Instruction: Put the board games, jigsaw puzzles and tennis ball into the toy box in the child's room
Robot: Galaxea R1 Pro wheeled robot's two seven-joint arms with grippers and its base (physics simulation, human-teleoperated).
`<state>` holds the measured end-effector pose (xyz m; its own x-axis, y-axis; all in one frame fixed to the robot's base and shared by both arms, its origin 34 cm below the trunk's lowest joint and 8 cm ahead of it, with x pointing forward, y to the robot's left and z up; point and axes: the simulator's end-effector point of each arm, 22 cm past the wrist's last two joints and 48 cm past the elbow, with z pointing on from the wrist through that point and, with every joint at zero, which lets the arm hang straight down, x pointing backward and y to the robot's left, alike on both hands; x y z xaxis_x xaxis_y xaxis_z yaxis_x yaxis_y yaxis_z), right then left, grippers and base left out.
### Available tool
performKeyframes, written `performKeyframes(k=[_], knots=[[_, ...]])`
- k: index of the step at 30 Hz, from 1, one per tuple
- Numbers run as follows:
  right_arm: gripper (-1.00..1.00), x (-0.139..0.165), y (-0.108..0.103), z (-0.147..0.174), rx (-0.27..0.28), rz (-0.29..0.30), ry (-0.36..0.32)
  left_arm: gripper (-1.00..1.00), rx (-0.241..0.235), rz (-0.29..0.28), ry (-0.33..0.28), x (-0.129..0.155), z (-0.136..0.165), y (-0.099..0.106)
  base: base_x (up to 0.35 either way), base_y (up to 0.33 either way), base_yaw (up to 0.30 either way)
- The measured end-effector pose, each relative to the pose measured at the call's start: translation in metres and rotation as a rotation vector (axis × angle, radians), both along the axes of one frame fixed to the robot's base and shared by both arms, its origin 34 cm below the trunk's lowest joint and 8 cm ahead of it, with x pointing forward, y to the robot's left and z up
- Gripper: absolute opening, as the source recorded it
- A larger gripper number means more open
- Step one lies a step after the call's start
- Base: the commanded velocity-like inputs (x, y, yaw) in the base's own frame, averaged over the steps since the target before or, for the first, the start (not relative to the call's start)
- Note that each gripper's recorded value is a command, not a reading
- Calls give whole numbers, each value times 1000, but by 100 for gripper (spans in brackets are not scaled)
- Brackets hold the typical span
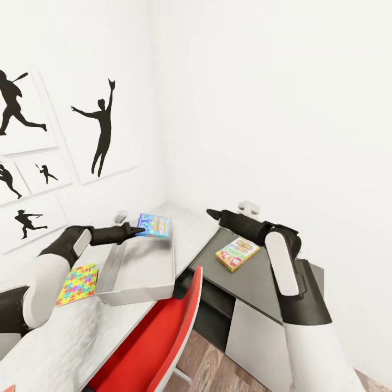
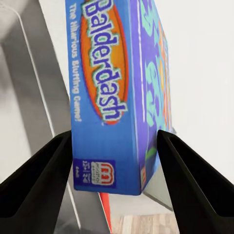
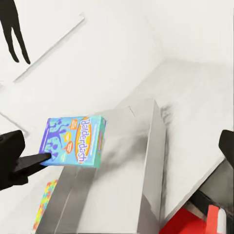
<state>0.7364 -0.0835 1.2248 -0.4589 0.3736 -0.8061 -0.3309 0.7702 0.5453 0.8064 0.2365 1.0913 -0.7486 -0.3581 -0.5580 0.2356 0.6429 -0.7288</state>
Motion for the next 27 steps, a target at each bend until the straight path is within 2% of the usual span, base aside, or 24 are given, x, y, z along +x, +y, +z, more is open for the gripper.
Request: performKeyframes(k=[3, 6, 12, 27], knots=[[100, 13, -6, 30, -37, -34, -26, -100, -28, 36, -13, 3, 5, 14, 0, 0, 0], [100, 16, -6, 40, -56, -42, -33, -100, -58, 72, -27, 7, 12, 27, 0, 0, 0], [100, 14, -7, 36, -72, -43, -23, -100, -43, 131, -34, 7, 15, 68, 0, 0, 0], [100, 15, -6, 30, -70, -56, -16, -100, -25, 137, -23, 3, 11, 79, 33, 0, 0]])
